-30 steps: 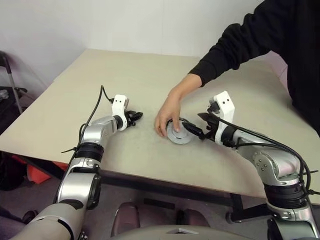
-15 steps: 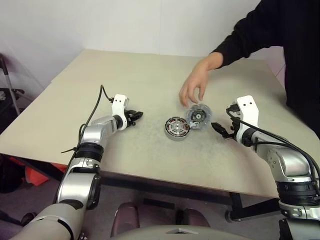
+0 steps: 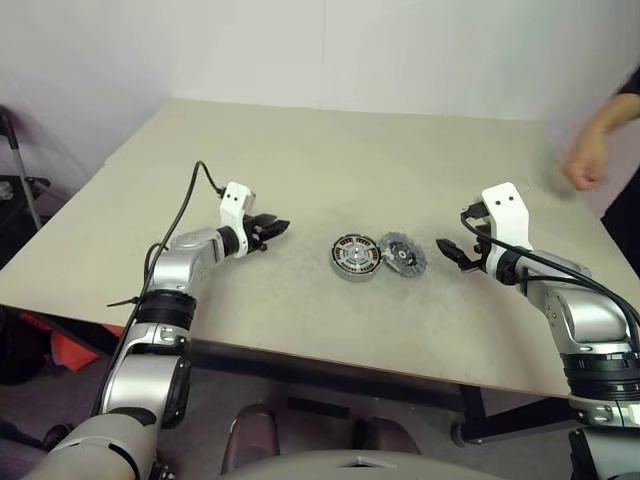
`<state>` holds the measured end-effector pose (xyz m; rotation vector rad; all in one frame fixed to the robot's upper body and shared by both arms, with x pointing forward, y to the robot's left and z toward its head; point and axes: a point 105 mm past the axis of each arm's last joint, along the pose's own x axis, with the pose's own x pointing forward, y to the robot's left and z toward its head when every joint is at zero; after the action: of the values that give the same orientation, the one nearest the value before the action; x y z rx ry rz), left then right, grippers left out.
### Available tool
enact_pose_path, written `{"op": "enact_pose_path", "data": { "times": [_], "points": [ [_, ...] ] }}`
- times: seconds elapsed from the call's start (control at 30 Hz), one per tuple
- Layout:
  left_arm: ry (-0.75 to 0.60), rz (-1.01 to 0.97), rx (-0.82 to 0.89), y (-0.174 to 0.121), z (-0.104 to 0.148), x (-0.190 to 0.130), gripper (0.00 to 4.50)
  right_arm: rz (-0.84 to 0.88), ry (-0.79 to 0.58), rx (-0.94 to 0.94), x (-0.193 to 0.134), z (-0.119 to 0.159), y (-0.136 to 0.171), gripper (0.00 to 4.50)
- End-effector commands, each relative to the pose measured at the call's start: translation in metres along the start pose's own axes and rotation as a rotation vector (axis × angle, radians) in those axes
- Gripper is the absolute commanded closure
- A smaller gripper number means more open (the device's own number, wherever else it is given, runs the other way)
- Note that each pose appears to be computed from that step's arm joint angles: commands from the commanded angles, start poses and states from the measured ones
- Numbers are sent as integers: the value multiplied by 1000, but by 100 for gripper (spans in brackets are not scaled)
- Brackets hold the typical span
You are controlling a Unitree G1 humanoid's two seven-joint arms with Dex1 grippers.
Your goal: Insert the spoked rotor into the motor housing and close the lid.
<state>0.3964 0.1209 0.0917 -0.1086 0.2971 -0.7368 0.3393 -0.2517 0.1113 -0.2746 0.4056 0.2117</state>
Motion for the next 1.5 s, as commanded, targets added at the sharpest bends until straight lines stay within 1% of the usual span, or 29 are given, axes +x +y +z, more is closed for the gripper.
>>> {"op": "enact_pose_path", "data": {
  "times": [0.03, 0.13, 0.23, 0.3, 0.33, 0.37, 0.43, 0.57, 0.7, 0.87, 1.0, 1.17, 1.37, 1.5],
  "points": [
    [-50, -39, 35, -8, 17, 0, 233, 0, -74, 0, -4, 21, -3, 3],
    [-57, -66, 32, -12, 18, 0, 233, 17, -88, 30, -6, 24, -2, 3],
    [-60, -81, 28, -14, 20, -1, 233, 93, -143, 248, -15, 36, 3, 3],
    [-53, -75, 29, -13, 18, -1, 233, 148, -156, 418, -21, 38, 6, 3],
    [-50, -74, 30, -13, 18, -1, 233, 185, -144, 495, -25, 36, 9, 3],
    [-46, -72, 30, -13, 17, -2, 233, 228, -133, 621, -30, 32, 13, 3],
    [-41, -70, 30, -12, 16, -3, 233, 279, -116, 755, -37, 29, 18, 3],
    [-18, -63, 28, -11, 10, -3, 233, 241, -42, 974, -38, 2, 23, 3],
    [-7, -68, 30, -13, 8, 0, 233, 253, -20, 1009, -37, -6, 40, 3],
    [-4, -68, 34, -14, 8, 1, 233, 265, 51, 1024, -38, -22, 61, 3],
    [2, -64, 35, -14, 6, 2, 233, 283, 77, 1034, -38, -26, 73, 3],
    [4, -55, 41, -12, 7, 1, 233, 283, 128, 1077, -31, -35, 79, 3],
    [14, -41, 58, -10, 6, 0, 233, 280, 113, 1112, -15, -27, 78, 3],
    [9, -28, 62, -7, 8, -1, 233, 252, 122, 1121, -4, -29, 73, 3]
  ]
}}
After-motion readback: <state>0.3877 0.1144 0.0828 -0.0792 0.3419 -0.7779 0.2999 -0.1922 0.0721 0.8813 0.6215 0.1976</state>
